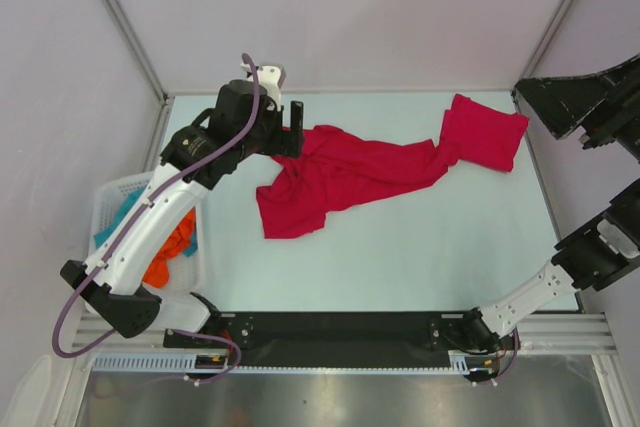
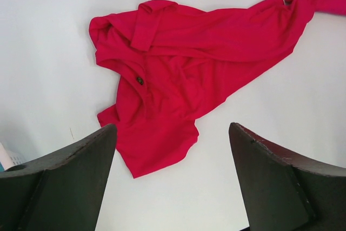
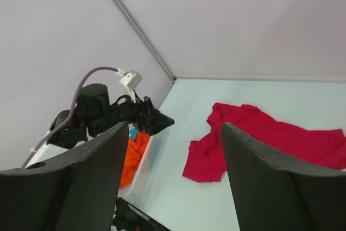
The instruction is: Fold and stack the t-shirts
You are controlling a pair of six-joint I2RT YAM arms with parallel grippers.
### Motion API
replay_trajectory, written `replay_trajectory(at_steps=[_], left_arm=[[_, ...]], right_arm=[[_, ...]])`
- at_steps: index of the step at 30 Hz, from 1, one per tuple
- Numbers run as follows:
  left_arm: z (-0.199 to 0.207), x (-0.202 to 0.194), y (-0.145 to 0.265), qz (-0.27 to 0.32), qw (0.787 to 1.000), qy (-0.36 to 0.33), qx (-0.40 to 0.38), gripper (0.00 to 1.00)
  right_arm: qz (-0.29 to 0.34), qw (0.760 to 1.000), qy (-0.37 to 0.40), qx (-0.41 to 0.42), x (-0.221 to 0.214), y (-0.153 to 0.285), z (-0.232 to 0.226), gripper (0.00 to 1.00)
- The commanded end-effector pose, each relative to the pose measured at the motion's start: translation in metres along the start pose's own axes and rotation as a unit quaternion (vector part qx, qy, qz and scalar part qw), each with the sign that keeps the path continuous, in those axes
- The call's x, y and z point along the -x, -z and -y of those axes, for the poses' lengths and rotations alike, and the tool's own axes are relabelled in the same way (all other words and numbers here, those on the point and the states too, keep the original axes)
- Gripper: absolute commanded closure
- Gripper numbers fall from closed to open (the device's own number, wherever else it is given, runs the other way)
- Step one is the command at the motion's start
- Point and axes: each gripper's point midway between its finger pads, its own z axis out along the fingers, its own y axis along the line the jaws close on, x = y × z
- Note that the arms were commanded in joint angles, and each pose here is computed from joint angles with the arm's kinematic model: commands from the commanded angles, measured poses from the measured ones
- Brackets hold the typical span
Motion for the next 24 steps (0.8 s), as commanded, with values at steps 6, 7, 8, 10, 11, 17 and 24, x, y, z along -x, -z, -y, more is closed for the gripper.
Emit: replay_trajectory(at_steps=[6, 7, 8, 10, 11, 17, 24], left_arm=[[-0.002, 0.008, -0.001, 0.017, 1.000, 0.006, 0.000, 0.10], [-0.002, 0.008, -0.001, 0.016, 1.000, 0.006, -0.001, 0.10], [-0.002, 0.008, 0.000, 0.017, 1.000, 0.006, 0.000, 0.10], [-0.002, 0.009, 0.000, 0.018, 1.000, 0.005, 0.000, 0.10], [-0.002, 0.008, 0.000, 0.018, 1.000, 0.005, 0.001, 0.10], [0.002, 0.008, -0.005, 0.016, 1.000, 0.010, -0.009, 0.10], [0.006, 0.007, -0.009, 0.012, 1.000, 0.013, -0.015, 0.11]], right_arm=[[-0.180, 0.982, -0.049, 0.040, -0.067, 0.020, -0.007, 0.01], [-0.183, 0.980, -0.059, 0.042, -0.068, 0.020, -0.008, 0.00], [-0.192, 0.978, -0.063, 0.057, -0.071, 0.021, -0.012, 0.01], [-0.216, 0.969, -0.082, 0.088, -0.078, 0.023, -0.019, 0.00], [-0.243, 0.958, -0.089, 0.125, -0.086, 0.028, -0.031, 0.00], [-0.302, 0.926, -0.118, 0.192, -0.109, 0.045, -0.053, 0.00], [-0.402, 0.853, -0.148, 0.299, -0.137, 0.094, -0.092, 0.00]])
